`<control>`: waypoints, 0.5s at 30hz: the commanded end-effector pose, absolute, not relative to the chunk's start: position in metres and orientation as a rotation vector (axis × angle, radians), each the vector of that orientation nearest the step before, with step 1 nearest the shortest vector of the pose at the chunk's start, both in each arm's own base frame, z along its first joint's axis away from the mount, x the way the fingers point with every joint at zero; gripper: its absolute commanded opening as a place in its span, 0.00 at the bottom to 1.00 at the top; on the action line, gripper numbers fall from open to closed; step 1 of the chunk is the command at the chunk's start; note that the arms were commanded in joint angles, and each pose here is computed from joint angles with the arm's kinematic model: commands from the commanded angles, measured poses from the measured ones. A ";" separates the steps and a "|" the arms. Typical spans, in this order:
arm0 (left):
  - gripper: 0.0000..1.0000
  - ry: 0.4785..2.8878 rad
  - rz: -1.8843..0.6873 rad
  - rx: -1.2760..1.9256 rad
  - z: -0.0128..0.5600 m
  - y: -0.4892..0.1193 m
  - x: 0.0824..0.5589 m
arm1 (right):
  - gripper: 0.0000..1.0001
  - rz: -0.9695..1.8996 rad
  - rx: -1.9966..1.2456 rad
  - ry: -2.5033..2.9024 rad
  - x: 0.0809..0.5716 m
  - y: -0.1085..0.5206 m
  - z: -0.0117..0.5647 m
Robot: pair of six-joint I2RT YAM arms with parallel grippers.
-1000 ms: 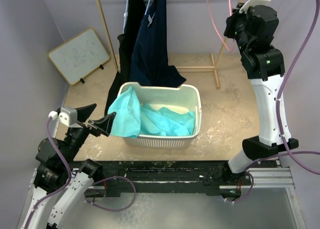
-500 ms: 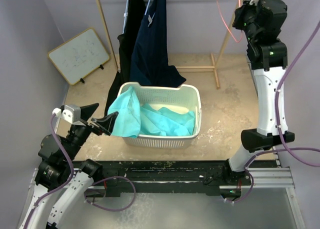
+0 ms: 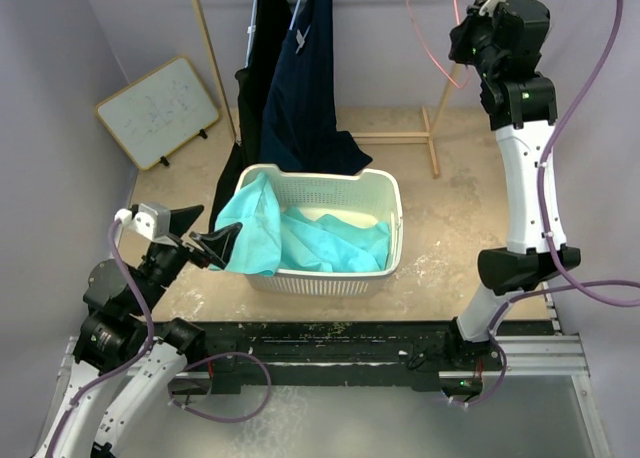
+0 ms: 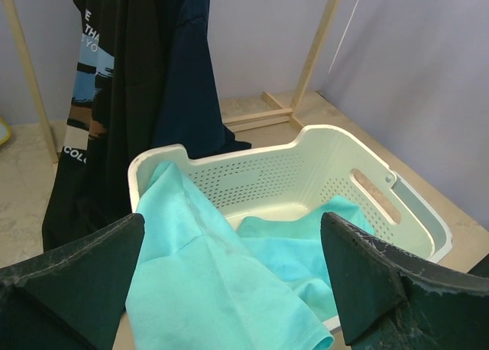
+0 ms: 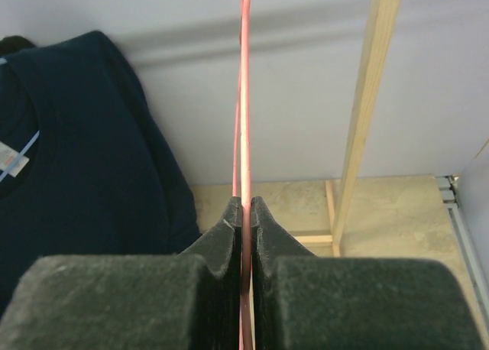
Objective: Remove the t-shirt from the hanger
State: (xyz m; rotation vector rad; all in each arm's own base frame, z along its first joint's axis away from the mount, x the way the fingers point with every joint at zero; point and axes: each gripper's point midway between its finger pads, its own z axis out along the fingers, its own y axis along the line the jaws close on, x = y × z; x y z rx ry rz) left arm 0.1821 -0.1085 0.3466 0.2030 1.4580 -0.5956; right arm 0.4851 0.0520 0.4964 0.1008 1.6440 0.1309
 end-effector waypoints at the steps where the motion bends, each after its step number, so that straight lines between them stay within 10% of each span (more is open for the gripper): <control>1: 0.99 1.433 -0.619 0.209 0.360 -0.112 0.183 | 0.00 0.208 0.078 1.577 0.471 0.061 0.517; 6: 0.99 1.461 -0.619 0.221 0.355 -0.116 0.188 | 0.44 0.231 0.060 1.572 0.448 0.063 0.515; 8: 0.99 1.473 -0.619 0.232 0.353 -0.119 0.190 | 0.96 0.224 0.067 1.561 0.429 0.059 0.517; 15: 0.99 1.581 -0.600 0.244 0.339 -0.128 0.213 | 1.00 0.219 0.133 1.550 0.349 0.041 0.497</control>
